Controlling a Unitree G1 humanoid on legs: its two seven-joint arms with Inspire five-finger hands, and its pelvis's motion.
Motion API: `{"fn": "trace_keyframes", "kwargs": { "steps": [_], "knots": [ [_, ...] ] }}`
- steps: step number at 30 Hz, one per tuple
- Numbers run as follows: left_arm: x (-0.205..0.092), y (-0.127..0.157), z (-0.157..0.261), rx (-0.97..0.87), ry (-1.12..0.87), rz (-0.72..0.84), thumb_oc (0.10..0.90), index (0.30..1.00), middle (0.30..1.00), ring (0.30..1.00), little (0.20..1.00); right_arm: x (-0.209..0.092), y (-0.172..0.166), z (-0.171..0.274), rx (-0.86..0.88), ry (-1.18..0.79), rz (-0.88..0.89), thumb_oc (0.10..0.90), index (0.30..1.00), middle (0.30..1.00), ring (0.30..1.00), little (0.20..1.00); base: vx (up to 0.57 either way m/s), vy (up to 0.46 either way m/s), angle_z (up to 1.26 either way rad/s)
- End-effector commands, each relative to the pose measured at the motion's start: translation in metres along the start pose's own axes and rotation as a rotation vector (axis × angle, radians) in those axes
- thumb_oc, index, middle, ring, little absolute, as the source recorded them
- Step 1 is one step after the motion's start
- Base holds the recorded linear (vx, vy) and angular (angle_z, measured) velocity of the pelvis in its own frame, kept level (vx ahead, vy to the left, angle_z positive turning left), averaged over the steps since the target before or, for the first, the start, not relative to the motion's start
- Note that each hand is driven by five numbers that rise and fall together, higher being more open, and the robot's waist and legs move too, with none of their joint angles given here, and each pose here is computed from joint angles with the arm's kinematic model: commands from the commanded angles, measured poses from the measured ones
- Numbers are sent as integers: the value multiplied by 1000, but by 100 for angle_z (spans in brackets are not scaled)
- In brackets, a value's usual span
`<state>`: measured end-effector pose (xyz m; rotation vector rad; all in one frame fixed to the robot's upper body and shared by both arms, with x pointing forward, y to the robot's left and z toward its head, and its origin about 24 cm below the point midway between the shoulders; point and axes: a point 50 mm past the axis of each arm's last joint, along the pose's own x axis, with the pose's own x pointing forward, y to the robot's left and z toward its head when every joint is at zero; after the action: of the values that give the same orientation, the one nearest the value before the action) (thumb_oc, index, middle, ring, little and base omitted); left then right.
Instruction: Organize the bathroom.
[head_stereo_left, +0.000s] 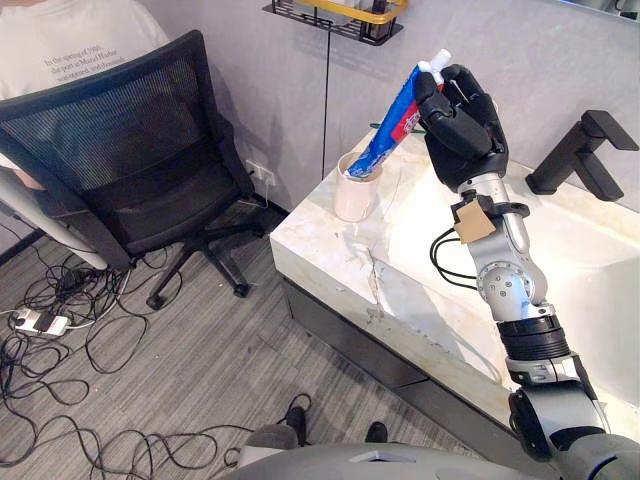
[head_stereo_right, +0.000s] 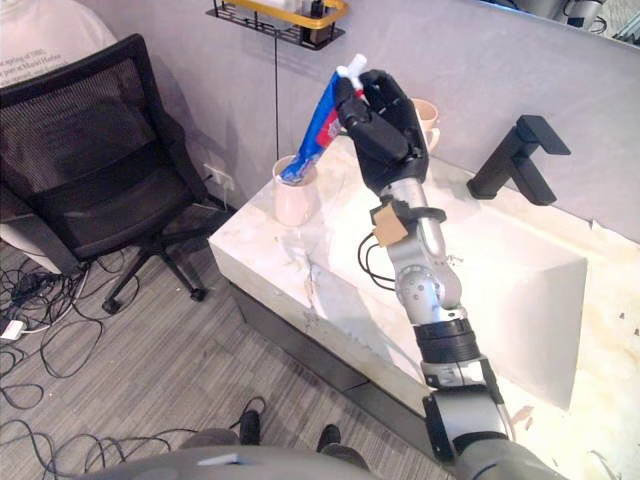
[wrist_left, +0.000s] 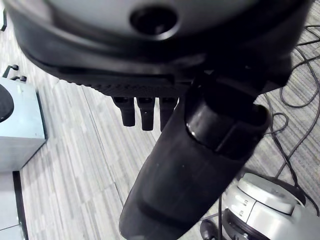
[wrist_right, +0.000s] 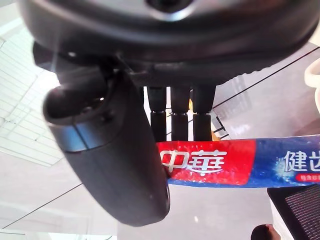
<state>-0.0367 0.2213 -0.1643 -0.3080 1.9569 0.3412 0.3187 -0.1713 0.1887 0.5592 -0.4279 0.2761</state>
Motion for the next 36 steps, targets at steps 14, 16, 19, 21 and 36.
{"fn": "trace_keyframes", "kwargs": {
  "steps": [14, 16, 19, 21, 36],
  "knots": [
    [3, 16, -28, 12, 170, 79, 800, 900, 900, 900, 900, 11, 26, 41, 82, -260, 133, 400, 300, 300, 300, 300, 0, 0, 0],
    [3, 16, -27, 12, 166, 77, 800, 900, 900, 900, 900, 11, 26, 38, 75, -247, 139, 400, 300, 300, 300, 300, 0, 0, 0],
    [2, 16, -26, 13, 163, 75, 800, 900, 900, 900, 900, 11, 26, 35, 74, -233, 146, 400, 300, 300, 300, 300, -3, -2, 5],
    [2, 15, -25, 10, 159, 71, 800, 900, 900, 900, 900, 9, 26, 33, 76, -227, 149, 400, 300, 300, 300, 300, -2, -3, 4],
    [2, 14, -23, 17, 152, 70, 800, 900, 900, 900, 900, 6, 32, 4, 86, -100, 180, 400, 300, 300, 300, 300, 0, 0, 0]
  ]
}}
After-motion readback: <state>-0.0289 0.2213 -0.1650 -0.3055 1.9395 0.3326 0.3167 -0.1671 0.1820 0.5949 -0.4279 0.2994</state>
